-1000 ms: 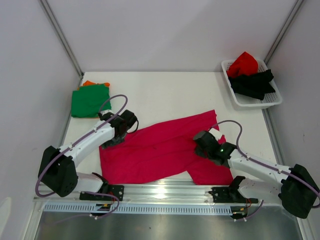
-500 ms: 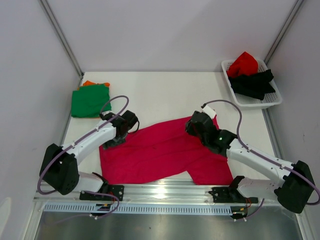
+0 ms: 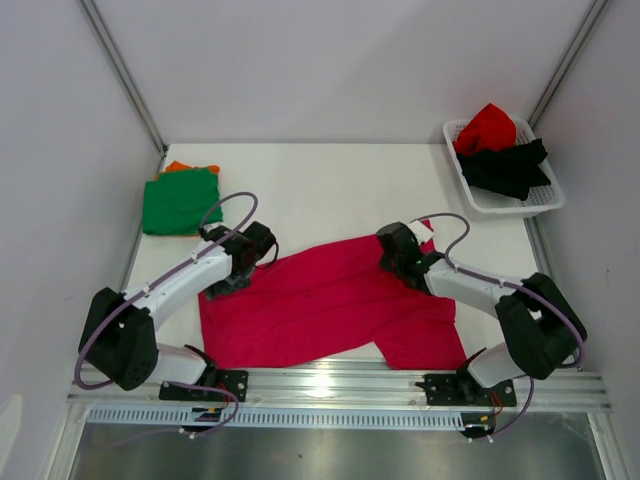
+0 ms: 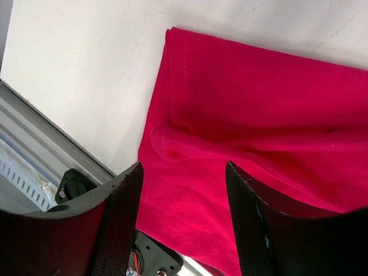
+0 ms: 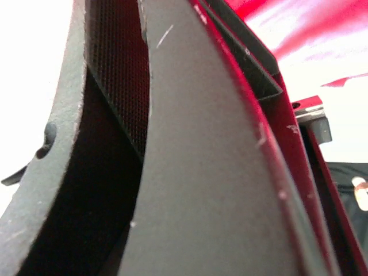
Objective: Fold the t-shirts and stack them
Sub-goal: Fold the flattened tshirt in 1/3 of the way
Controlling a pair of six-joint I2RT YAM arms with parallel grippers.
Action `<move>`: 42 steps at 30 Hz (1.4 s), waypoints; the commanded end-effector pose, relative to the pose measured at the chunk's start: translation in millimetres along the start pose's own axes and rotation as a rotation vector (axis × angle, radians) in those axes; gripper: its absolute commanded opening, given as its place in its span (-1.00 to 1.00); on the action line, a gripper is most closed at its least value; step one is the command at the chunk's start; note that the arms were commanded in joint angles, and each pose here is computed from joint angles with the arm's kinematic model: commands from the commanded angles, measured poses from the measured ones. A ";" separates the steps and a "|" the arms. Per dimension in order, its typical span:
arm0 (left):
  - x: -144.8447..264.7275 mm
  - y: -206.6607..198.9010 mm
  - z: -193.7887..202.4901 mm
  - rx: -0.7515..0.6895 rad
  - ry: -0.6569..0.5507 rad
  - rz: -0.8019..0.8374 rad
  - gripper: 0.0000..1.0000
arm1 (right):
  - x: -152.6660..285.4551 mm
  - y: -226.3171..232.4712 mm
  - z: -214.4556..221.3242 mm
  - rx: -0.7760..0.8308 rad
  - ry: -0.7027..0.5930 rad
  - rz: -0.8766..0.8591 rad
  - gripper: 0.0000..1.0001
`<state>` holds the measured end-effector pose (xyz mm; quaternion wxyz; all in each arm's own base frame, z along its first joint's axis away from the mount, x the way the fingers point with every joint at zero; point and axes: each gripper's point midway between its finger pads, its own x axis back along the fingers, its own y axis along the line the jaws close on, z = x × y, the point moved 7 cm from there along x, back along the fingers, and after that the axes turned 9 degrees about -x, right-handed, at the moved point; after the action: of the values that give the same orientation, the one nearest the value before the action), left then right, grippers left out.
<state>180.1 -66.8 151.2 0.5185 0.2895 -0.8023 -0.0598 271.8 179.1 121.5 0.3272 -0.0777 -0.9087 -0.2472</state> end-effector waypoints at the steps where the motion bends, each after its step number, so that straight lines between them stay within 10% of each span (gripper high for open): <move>1: 2.7 3.6 -0.3 0.008 -0.029 0.007 0.24 | -7.9 5.7 10.9 -0.028 0.039 -0.038 -0.54; 19: 0.9 -1.1 -1.8 0.005 -0.028 0.018 0.25 | 71.0 -32.7 42.6 -0.067 0.136 -0.052 -0.54; 28: 5.1 0.3 -3.5 0.001 -0.032 0.032 0.25 | 32.3 -2.0 5.4 -0.006 -0.090 -0.153 -0.49; 42: 13.5 14.0 -6.8 0.020 -0.063 0.009 0.26 | -52.3 33.9 21.0 0.036 0.007 -0.136 -0.53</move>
<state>172.9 -61.5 156.9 0.5150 0.2877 -0.8050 -0.0623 293.9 207.2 81.8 0.3311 -0.0322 -0.9122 -0.2394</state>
